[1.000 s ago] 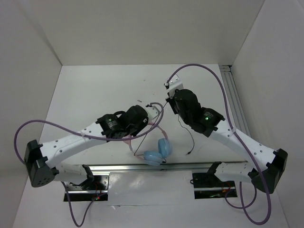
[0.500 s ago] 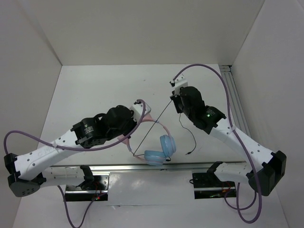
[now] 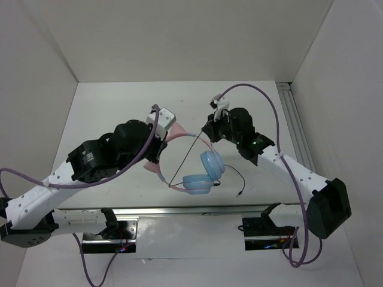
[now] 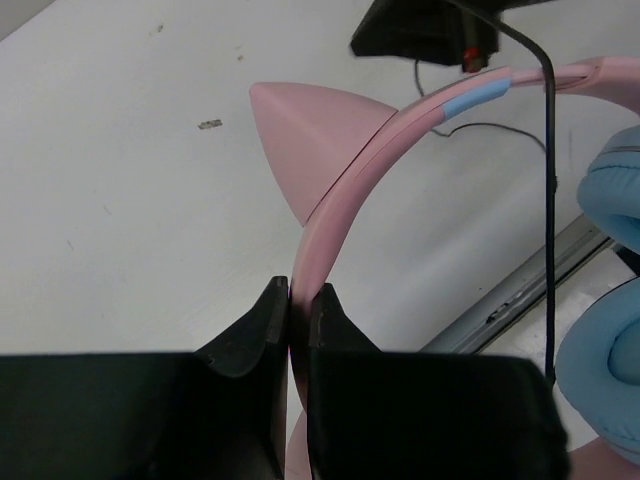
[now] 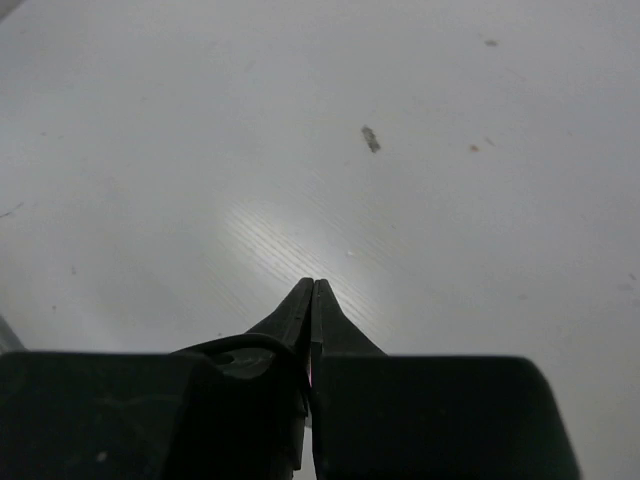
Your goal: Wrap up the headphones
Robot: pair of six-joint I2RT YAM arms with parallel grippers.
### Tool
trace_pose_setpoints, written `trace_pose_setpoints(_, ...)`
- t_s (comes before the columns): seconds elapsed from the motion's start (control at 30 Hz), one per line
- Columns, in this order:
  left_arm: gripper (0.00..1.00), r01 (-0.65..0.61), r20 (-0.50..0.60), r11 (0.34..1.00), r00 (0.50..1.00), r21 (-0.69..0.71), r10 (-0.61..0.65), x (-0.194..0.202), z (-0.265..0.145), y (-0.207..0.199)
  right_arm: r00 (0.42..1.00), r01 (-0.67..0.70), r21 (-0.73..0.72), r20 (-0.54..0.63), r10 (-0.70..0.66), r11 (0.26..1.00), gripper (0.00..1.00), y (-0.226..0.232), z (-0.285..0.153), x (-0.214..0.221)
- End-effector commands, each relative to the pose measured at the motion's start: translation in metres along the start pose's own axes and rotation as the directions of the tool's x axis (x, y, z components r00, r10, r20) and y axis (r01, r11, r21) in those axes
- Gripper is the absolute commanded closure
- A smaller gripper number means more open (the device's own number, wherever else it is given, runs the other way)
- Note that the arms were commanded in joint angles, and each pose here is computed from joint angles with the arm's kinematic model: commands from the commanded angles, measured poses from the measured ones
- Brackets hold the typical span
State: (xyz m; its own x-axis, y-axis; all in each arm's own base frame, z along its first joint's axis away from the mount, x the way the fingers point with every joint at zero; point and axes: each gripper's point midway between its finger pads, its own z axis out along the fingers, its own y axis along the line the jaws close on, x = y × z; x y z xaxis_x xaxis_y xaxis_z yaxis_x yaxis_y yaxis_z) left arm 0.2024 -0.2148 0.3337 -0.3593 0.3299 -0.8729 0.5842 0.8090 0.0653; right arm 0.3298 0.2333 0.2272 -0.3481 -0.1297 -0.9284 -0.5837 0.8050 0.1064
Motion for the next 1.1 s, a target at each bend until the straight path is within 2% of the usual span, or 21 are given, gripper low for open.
trace_pose_setpoints(0.0,1.0,0.12,0.161,0.974,0.975,0.192,-0.152,-0.054,-0.025,-0.03,0.991,-0.008,-0.266,0.129,0.044,0.964,0.92,0.037,0.014,-0.019)
trace_pose_setpoints(0.03,1.0,0.125,0.184,0.972,0.969,0.198,-0.162,-0.062,-0.028,-0.03,0.988,0.011,-0.362,0.147,0.045,0.932,0.87,0.056,0.009,-0.02)
trace_pose_setpoints(0.1,1.0,0.161,0.21,0.974,0.958,0.16,-0.193,-0.069,-0.024,-0.024,0.978,0.011,-0.408,0.195,0.076,0.913,0.77,0.067,0.017,-0.025)
trace_pose_setpoints(0.17,1.0,0.209,0.245,0.97,0.941,0.125,-0.234,-0.076,-0.029,-0.014,0.982,-0.015,-0.481,0.156,0.102,0.876,0.69,0.087,0.028,-0.01)
trace_pose_setpoints(0.23,1.0,0.266,0.286,0.96,0.916,0.088,-0.28,-0.079,-0.03,-0.004,0.974,0.011,-0.506,0.202,0.106,0.863,0.68,0.096,0.038,-0.008)
trace_pose_setpoints(0.3,1.0,0.337,0.322,0.942,0.89,0.012,-0.322,-0.077,-0.035,0.015,0.976,-0.042,-0.522,0.161,0.147,0.852,0.68,0.1,0.057,0.014)
trace_pose_setpoints(0.43,1.0,0.493,0.399,0.859,0.821,-0.135,-0.408,-0.074,-0.047,0.052,0.98,-0.123,-0.545,0.064,0.187,0.829,0.68,0.1,0.083,0.07)
trace_pose_setpoints(0.47,1.0,0.512,0.415,0.845,0.81,-0.155,-0.415,-0.075,-0.051,0.058,0.979,-0.143,-0.543,0.044,0.198,0.827,0.69,0.099,0.087,0.082)
trace_pose_setpoints(0.5,1.0,0.531,0.446,0.82,0.8,-0.214,-0.402,-0.074,-0.055,0.07,0.978,-0.184,-0.542,-0.015,0.21,0.82,0.79,0.099,0.096,0.108)
trace_pose_setpoints(0.53,1.0,0.542,0.463,0.803,0.795,-0.25,-0.392,-0.07,-0.058,0.079,0.974,-0.199,-0.555,-0.017,0.228,0.808,0.87,0.1,0.099,0.112)
trace_pose_setpoints(0.57,1.0,0.567,0.495,0.773,0.777,-0.284,-0.389,-0.069,-0.063,0.092,0.972,-0.212,-0.572,-0.043,0.229,0.792,0.9,0.11,0.1,0.122)
trace_pose_setpoints(0.6,1.0,0.573,0.5,0.755,0.779,-0.32,-0.379,-0.065,-0.062,0.1,0.973,-0.218,-0.576,-0.06,0.225,0.788,0.9,0.114,0.103,0.133)
trace_pose_setpoints(0.63,1.0,0.598,0.528,0.736,0.756,-0.319,-0.386,-0.07,-0.063,0.106,0.969,-0.236,-0.578,-0.084,0.23,0.781,0.92,0.117,0.106,0.148)
trace_pose_setpoints(0.7,1.0,0.584,0.517,0.711,0.779,-0.392,-0.355,-0.065,-0.056,0.127,0.967,-0.249,-0.572,-0.098,0.236,0.782,0.93,0.122,0.107,0.16)
trace_pose_setpoints(0.77,1.0,0.571,0.493,0.721,0.792,-0.392,-0.359,-0.065,-0.044,0.134,0.965,-0.26,-0.565,-0.122,0.232,0.783,0.93,0.125,0.107,0.173)
trace_pose_setpoints(0.8,1.0,0.589,0.502,0.688,0.785,-0.424,-0.363,-0.062,-0.041,0.152,0.964,-0.263,-0.556,-0.128,0.232,0.788,0.93,0.126,0.107,0.177)
trace_pose_setpoints(0.83,1.0,0.583,0.479,0.693,0.794,-0.424,-0.374,-0.063,-0.029,0.155,0.964,-0.267,-0.551,-0.139,0.229,0.791,0.95,0.13,0.104,0.183)
trace_pose_setpoints(0.9,1.0,0.604,0.485,0.641,0.787,-0.474,-0.382,-0.06,-0.025,0.184,0.963,-0.271,-0.503,-0.143,0.23,0.821,1.0,0.133,0.101,0.186)
trace_pose_setpoints(0.93,1.0,0.621,0.496,0.63,0.774,-0.468,-0.394,-0.065,-0.022,0.19,0.966,-0.26,-0.493,-0.119,0.231,0.83,1.0,0.136,0.096,0.176)
trace_pose_setpoints(0.97,1.0,0.618,0.471,0.626,0.78,-0.477,-0.412,-0.061,-0.006,0.195,0.965,-0.259,-0.461,-0.148,0.215,0.849,1.0,0.136,0.091,0.187)
trace_pose_setpoints(1.07,1.0,0.622,0.472,0.587,0.78,-0.518,-0.41,-0.059,0.009,0.214,0.979,-0.203,-0.4,-0.099,0.178,0.894,1.0,0.151,0.076,0.174)
